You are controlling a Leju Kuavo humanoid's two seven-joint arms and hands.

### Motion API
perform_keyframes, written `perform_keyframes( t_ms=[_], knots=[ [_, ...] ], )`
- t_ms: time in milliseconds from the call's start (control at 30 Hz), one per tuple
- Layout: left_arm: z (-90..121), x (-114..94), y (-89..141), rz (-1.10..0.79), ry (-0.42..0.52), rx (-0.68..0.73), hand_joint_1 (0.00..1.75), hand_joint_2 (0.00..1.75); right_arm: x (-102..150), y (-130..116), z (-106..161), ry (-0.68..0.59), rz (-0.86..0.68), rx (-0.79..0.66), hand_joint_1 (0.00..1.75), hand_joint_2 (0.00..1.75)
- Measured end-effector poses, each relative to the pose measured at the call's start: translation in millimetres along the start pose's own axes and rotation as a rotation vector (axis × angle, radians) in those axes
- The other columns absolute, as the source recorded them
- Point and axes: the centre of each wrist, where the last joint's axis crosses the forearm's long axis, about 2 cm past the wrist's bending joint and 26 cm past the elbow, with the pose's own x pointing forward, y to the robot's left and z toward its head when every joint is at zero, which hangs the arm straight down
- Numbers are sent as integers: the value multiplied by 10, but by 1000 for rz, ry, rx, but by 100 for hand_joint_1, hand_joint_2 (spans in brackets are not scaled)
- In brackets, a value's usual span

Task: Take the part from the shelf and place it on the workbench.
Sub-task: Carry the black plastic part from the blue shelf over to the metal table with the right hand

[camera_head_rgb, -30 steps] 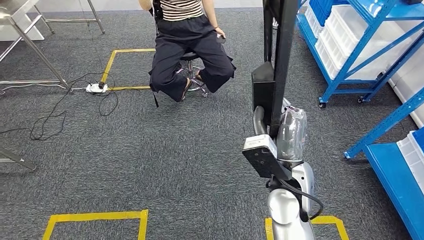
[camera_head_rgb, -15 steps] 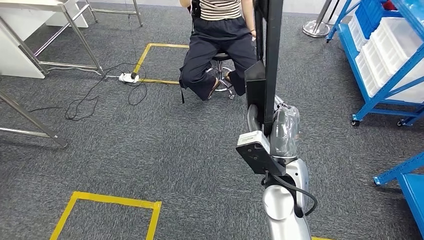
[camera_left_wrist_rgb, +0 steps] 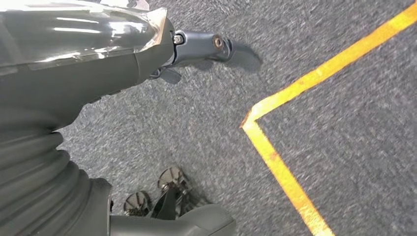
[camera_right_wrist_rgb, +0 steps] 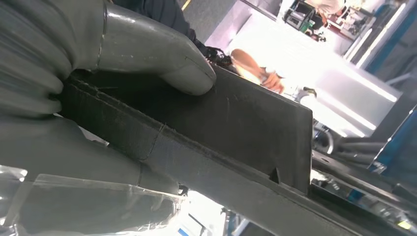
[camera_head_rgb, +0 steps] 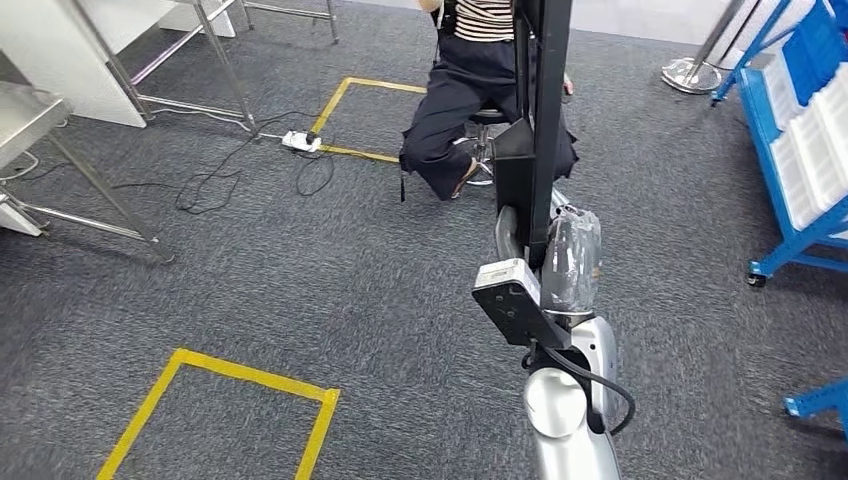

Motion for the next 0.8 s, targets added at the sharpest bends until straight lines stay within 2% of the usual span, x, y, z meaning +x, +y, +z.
perform_keyframes(
  t_ms=[800],
  knots=[
    [-34,21,40,10,2,30,0,175,84,-37,42,16,-11,1,175,175]
  ],
)
